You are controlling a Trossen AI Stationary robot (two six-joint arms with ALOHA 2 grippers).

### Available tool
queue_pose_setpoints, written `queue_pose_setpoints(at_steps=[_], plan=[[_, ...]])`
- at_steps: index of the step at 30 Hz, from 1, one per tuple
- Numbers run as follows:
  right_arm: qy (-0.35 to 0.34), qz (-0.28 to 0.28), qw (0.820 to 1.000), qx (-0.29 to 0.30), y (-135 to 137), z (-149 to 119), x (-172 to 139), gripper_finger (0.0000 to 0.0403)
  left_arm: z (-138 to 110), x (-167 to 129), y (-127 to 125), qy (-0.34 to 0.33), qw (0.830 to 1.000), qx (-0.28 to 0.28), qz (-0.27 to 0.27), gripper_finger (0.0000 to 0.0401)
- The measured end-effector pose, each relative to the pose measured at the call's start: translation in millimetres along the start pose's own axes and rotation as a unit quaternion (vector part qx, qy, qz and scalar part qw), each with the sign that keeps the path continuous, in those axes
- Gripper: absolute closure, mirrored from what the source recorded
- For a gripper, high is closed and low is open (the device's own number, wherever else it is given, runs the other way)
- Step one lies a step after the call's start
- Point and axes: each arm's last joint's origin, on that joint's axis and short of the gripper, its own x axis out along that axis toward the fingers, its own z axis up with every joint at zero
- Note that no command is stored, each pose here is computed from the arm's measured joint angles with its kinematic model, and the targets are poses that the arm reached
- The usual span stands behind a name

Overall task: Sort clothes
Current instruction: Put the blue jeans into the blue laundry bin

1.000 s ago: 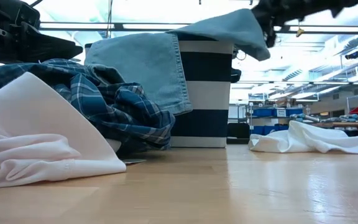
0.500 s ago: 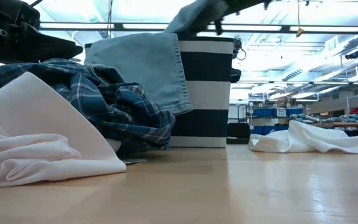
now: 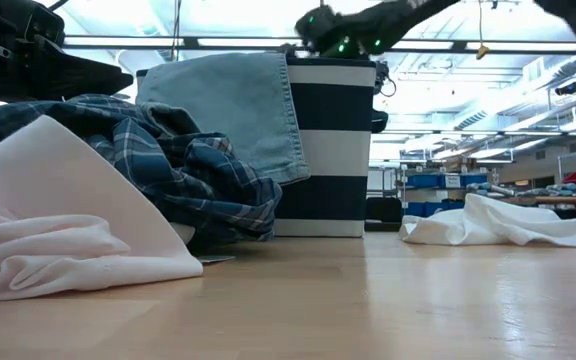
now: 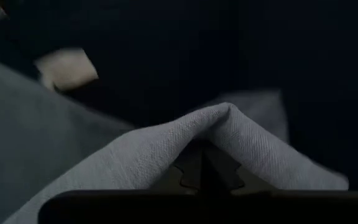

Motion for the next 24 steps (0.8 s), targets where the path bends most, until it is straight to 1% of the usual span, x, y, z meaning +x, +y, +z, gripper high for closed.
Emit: queue_pose_setpoints(at_steps=[8, 14, 16, 19, 21, 24], plan=[[0.103, -0.017, 0.994, 0.040, -11, -40, 34, 0.0402, 0, 0, 0, 0.000, 1.000, 0.000, 0.000, 0.0270], [0.162, -0.034, 0.985, 0.048, -21, -62, 48, 0.0401, 0, 0, 0, 0.000, 1.000, 0.000, 0.000, 0.0270], [0.172, -0.037, 0.983, 0.046, -25, -64, 48, 0.0401, 0, 0, 0, 0.000, 1.000, 0.000, 0.000, 0.0270], [0.174, -0.028, 0.984, 0.024, -25, -63, 46, 0.0391, 0, 0, 0, 0.000, 1.000, 0.000, 0.000, 0.0270], [0.172, -0.025, 0.985, 0.009, -24, -59, 41, 0.0379, 0, 0, 0, 0.000, 1.000, 0.000, 0.000, 0.0270], [0.156, -0.022, 0.987, 0.001, -21, -47, 27, 0.0352, 0, 0, 0, 0.001, 1.000, 0.000, 0.000, 0.0270]])
